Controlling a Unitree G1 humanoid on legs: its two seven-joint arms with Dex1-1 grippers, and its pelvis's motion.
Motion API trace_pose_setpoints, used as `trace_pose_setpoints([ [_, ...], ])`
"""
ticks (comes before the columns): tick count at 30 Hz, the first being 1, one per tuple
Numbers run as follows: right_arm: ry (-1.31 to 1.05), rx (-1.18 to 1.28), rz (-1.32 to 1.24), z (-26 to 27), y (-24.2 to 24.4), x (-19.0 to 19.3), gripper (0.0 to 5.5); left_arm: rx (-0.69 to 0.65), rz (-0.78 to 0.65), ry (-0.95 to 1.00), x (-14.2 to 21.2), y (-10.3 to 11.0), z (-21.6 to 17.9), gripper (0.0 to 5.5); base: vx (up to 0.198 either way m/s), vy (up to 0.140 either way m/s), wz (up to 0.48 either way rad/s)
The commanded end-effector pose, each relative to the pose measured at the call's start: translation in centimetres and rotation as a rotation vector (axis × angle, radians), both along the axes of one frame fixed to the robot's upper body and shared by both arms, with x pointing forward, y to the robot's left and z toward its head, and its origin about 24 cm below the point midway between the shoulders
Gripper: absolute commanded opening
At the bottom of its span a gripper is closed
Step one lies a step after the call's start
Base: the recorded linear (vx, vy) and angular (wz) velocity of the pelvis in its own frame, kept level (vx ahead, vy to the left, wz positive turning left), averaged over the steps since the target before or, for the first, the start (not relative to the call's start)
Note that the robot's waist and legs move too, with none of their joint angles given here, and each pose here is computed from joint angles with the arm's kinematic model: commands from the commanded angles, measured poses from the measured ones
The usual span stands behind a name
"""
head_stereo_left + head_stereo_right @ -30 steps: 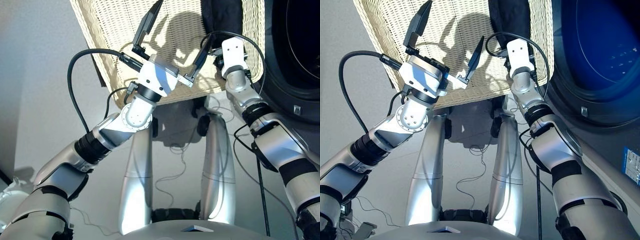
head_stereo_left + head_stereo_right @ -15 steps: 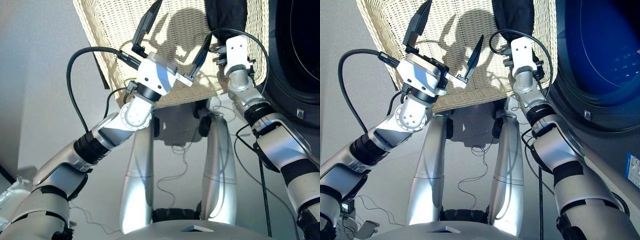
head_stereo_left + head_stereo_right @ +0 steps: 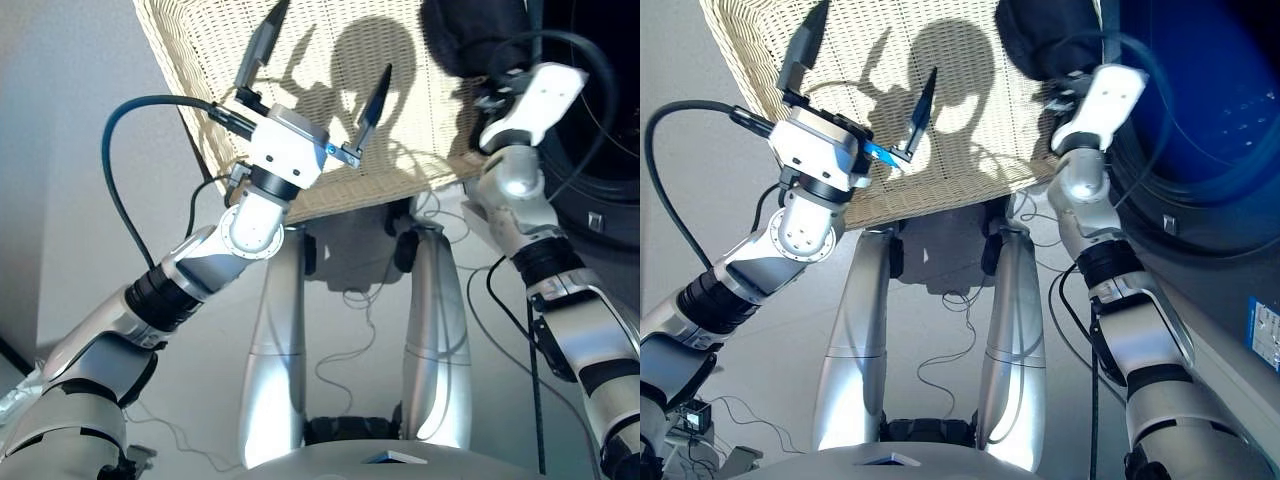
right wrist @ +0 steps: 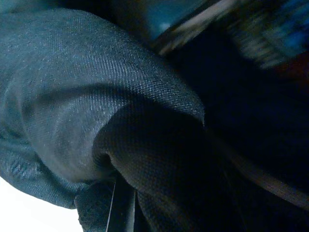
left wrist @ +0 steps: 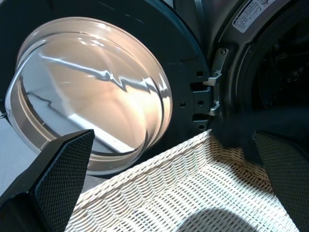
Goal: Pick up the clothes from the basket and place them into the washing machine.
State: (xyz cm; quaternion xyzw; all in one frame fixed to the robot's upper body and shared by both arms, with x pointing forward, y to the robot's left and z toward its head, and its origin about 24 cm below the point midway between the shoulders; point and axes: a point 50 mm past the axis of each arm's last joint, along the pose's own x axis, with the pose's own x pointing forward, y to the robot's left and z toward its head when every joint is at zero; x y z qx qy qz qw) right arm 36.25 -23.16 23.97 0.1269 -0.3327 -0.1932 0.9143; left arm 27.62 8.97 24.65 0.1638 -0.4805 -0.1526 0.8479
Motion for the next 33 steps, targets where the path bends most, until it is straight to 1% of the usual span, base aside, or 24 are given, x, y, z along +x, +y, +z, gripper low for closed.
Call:
trace_pose_setpoints([
  [1, -0.291, 0.063, -0.115, 4.2, -1.9, -3.1, 0.0, -0.097, -0.096, -0.16, -3.1, 0.1, 1.8, 5.5, 0.0, 0.0, 0.0],
  [7, -0.323, 0.14, -0.285, 3.6, -3.5, -4.1, 0.0, -0.141, -0.091, -0.197, -3.5, 0.1, 2.3, 5.5, 0.0, 0.0, 0.0],
  [9, -0.3, 0.098, -0.359, 3.4, -4.0, -4.3, 0.0, -0.146, -0.092, -0.206, -3.5, 0.0, 2.3, 5.5, 0.0, 0.0, 0.0],
  [11, -0.298, 0.059, -0.476, 3.8, -5.2, -4.7, 0.0, -0.153, -0.091, -0.22, -3.7, 0.0, 2.4, 5.5, 0.0, 0.0, 0.0],
  [14, -0.257, 0.105, -0.6, 3.7, -7.4, -4.8, 0.0, -0.151, -0.094, -0.227, -3.8, -0.1, 2.3, 5.5, 0.0, 0.0, 0.0],
  [20, -0.122, 0.151, -0.663, 4.7, -10.8, -3.7, 0.0, -0.149, -0.14, -0.21, -4.1, -0.5, 2.3, 5.5, 0.0, 0.0, 0.0],
  [26, 0.043, 0.169, -0.687, 5.2, -14.0, -3.4, 0.0, -0.105, -0.194, -0.17, -4.2, -1.2, 2.1, 5.5, 0.0, 0.0, 0.0],
  [29, 0.14, 0.122, -0.702, 5.0, -15.2, -3.4, 0.0, -0.07, -0.209, -0.157, -4.2, -1.4, 2.1, 5.5, 0.0, 0.0, 0.0],
  [33, 0.206, 0.1, -0.715, 5.2, -16.4, -3.9, 0.0, -0.046, -0.214, -0.151, -4.1, -1.5, 2.0, 5.5, 0.0, 0.0, 0.0],
])
